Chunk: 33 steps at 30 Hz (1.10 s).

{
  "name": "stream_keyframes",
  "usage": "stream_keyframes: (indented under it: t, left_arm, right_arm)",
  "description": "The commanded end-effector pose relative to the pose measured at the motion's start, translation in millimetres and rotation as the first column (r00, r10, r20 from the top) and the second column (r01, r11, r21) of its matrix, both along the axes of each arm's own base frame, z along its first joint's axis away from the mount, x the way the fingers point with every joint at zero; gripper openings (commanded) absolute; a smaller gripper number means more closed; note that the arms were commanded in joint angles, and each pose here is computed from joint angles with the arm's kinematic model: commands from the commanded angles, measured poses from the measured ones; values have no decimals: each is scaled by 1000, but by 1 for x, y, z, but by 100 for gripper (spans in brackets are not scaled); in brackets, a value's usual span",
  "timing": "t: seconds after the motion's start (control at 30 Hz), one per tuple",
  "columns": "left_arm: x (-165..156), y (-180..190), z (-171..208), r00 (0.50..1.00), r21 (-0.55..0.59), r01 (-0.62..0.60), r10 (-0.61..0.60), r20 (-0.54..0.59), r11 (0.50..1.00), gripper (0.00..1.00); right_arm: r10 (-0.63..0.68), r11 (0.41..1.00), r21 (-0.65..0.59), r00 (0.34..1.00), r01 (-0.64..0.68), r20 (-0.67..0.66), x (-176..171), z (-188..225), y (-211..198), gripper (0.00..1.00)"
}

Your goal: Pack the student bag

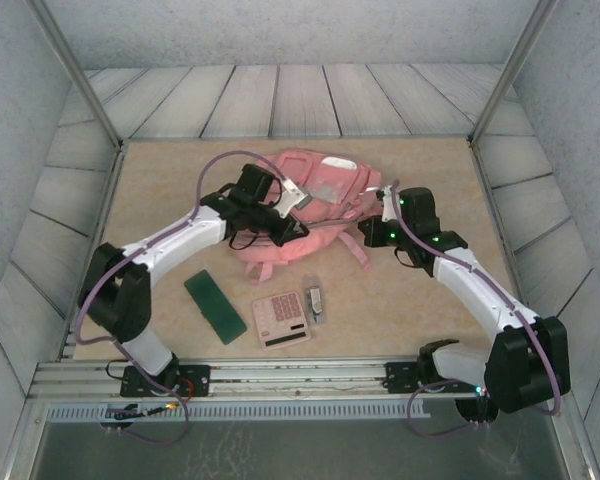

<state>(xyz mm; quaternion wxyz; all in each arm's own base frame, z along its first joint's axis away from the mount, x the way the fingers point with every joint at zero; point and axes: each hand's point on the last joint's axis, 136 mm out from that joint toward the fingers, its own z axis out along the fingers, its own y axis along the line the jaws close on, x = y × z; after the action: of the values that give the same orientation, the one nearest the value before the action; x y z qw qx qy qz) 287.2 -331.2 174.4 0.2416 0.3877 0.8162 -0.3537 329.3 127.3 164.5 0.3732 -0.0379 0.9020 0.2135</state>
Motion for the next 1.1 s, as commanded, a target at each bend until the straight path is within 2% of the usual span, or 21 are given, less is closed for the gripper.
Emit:
stream_keyframes:
  t: [0.0, 0.1, 0.23, 0.37, 0.5, 0.6, 0.73, 0.77, 0.83, 0.9, 1.0, 1.07]
  left_arm:
    - [28, 54, -7, 971, 128, -235, 227, 75, 964, 0]
    - [36, 80, -12, 940, 164, -336, 320, 116, 927, 0]
    - [43, 106, -26, 907, 188, -421, 409, 102, 887, 0]
    - [39, 103, -37, 916, 172, -400, 395, 63, 900, 0]
    - [37, 99, -54, 926, 191, -374, 378, 18, 908, 0]
    - [37, 100, -65, 924, 216, -372, 381, -2, 903, 0]
    - [36, 101, -72, 924, 229, -371, 383, -9, 900, 0]
    - [36, 102, -73, 922, 235, -374, 387, -7, 897, 0]
    - [37, 105, -77, 918, 256, -382, 397, -7, 888, 2]
    - [39, 110, -79, 902, 278, -413, 432, -8, 867, 9]
    - [40, 113, -77, 881, 281, -447, 473, -28, 849, 42]
    - [37, 112, -72, 867, 261, -466, 495, -54, 845, 55]
  right_arm:
    - [-153, 988, -34, 988, 152, -11, 7, -8, -37, 0]
    - [-211, 977, -35, 977, 209, -35, 8, -19, -51, 0]
    - [-252, 967, -49, 966, 249, -62, 6, -31, -61, 0]
    - [-166, 986, 13, 981, 169, -102, -2, -39, -44, 0]
    - [-37, 984, 167, 983, 67, -179, -13, -58, -12, 0]
    - [-27, 983, 170, 974, 67, -225, -19, -74, -10, 0]
    - [-20, 987, 151, 978, 52, -207, -16, -68, -11, 0]
    - [-13, 988, 147, 981, 42, -195, -14, -64, -11, 3]
    - [4, 991, 131, 984, 20, -177, -8, -56, -10, 16]
    - [7, 994, 105, 987, 9, -159, 0, -47, -12, 28]
    - [-12, 997, 68, 991, 21, -130, 17, -36, -15, 42]
    - [-37, 998, 36, 992, 42, -121, 31, -33, -20, 50]
